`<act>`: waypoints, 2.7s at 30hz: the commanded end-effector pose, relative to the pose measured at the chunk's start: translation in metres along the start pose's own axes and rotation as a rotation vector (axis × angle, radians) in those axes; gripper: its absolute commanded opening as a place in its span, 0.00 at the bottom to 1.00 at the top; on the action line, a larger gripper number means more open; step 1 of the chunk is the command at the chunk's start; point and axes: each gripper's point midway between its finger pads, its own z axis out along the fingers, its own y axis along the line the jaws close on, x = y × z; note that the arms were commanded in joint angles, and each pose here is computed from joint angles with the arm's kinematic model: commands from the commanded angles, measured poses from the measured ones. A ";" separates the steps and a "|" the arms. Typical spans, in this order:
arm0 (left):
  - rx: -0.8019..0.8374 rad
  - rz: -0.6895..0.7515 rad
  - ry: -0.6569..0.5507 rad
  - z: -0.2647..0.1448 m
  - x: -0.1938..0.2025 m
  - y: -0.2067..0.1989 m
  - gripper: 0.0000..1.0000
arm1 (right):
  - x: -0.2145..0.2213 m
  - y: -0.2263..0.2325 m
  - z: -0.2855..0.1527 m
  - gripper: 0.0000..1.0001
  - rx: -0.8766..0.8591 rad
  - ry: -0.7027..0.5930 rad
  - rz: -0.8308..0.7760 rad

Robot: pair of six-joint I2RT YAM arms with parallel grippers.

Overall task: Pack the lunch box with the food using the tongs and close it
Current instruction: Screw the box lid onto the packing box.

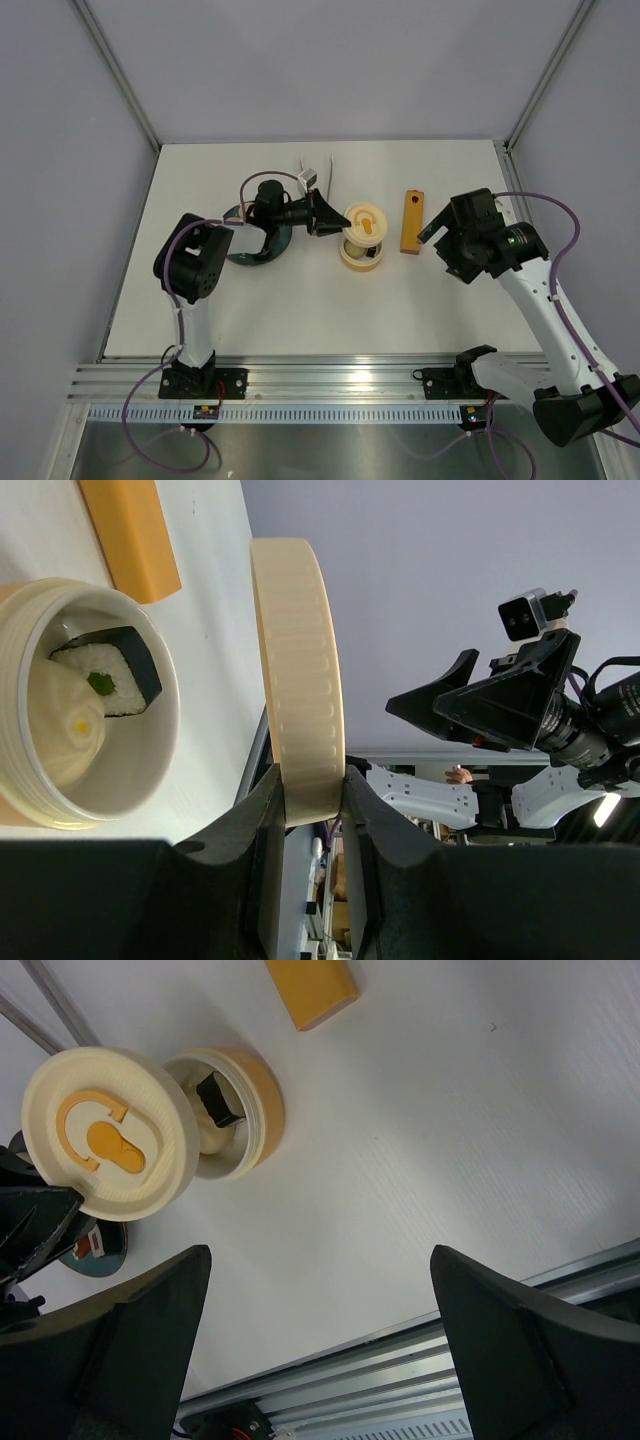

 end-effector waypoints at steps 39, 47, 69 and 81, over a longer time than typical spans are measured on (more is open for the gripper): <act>0.046 -0.082 0.019 0.004 0.010 0.046 0.00 | -0.003 0.003 -0.003 0.99 -0.033 -0.012 -0.006; 0.014 -0.080 0.020 0.003 0.014 0.052 0.00 | -0.002 0.001 -0.003 0.99 -0.033 -0.015 -0.002; -0.046 -0.060 0.006 0.000 0.017 0.057 0.44 | 0.000 -0.003 -0.006 0.98 -0.036 -0.018 0.007; -0.125 -0.016 0.004 -0.004 0.017 0.060 0.66 | 0.000 -0.001 -0.006 0.99 -0.038 -0.014 0.011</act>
